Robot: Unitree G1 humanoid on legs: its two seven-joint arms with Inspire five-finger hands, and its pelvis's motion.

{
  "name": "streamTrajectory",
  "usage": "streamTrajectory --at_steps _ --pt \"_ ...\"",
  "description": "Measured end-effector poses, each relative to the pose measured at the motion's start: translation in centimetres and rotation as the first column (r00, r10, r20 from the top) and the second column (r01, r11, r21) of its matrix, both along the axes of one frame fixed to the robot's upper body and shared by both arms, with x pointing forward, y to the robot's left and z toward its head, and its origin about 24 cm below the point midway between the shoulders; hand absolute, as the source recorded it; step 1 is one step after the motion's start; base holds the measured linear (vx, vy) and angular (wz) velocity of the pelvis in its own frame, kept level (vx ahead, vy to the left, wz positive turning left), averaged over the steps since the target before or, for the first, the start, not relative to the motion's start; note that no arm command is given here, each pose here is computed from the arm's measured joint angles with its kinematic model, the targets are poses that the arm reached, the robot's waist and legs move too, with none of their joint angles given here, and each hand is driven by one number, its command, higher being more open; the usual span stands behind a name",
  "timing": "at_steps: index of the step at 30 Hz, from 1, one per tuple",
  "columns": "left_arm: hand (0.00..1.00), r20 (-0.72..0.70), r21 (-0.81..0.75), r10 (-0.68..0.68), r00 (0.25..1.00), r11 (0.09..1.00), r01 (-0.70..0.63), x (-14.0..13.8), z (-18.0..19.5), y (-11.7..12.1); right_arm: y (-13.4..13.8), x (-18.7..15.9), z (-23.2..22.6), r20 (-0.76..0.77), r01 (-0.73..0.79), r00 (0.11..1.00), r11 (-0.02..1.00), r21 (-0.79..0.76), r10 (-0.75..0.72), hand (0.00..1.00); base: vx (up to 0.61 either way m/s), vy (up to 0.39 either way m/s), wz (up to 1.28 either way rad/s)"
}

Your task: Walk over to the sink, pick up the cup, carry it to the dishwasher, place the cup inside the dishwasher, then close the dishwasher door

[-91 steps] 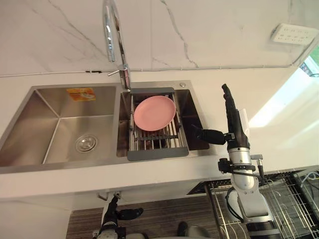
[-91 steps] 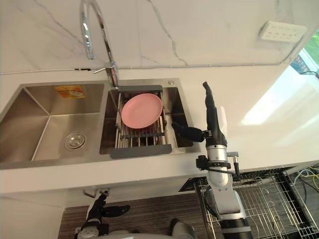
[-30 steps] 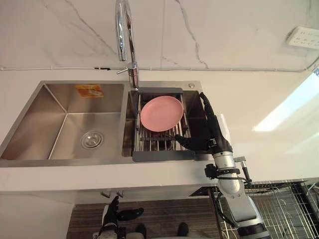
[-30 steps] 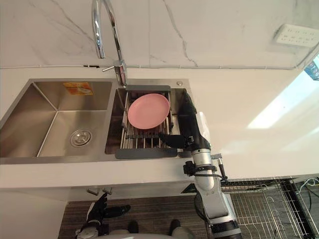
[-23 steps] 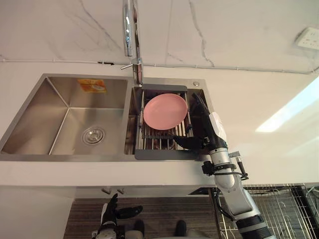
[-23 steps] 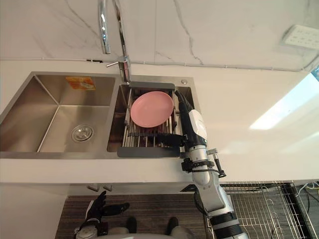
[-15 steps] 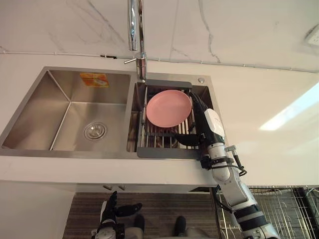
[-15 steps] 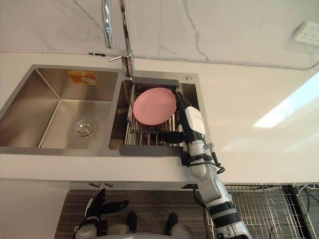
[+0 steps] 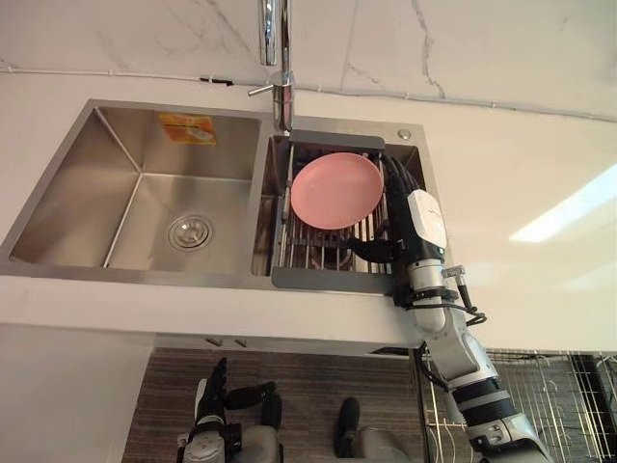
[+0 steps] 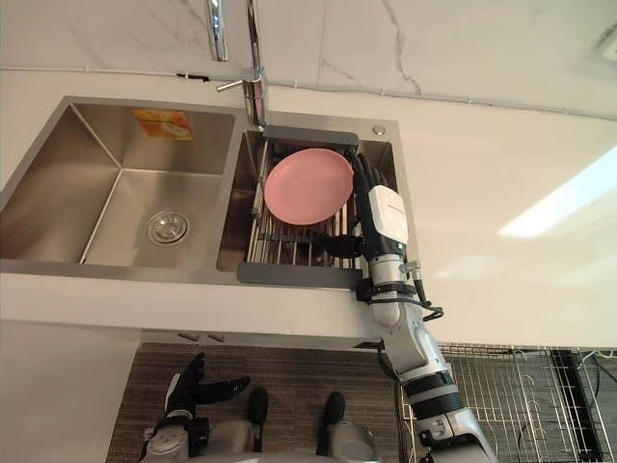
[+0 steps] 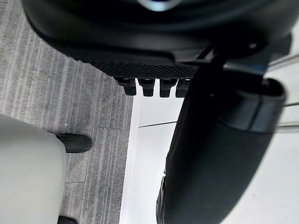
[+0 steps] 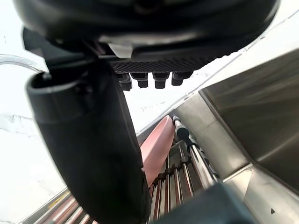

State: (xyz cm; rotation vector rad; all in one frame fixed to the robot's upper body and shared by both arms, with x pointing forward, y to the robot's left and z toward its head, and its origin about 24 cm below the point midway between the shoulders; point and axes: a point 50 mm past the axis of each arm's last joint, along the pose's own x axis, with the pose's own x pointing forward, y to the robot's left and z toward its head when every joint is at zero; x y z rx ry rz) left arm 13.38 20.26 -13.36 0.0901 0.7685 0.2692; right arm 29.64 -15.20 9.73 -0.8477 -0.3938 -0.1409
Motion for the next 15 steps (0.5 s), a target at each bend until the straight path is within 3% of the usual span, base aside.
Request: streamTrajectory --at_steps 15 --pt "1.00 0.013 -0.001 0.009 1.000 1.000 -0.009 0.4 0.1 -0.3 0.1 1.2 1.5 0.060 0.044 0.997 0.995 -0.087 -0.039 1.00 -0.04 -0.003 0.02"
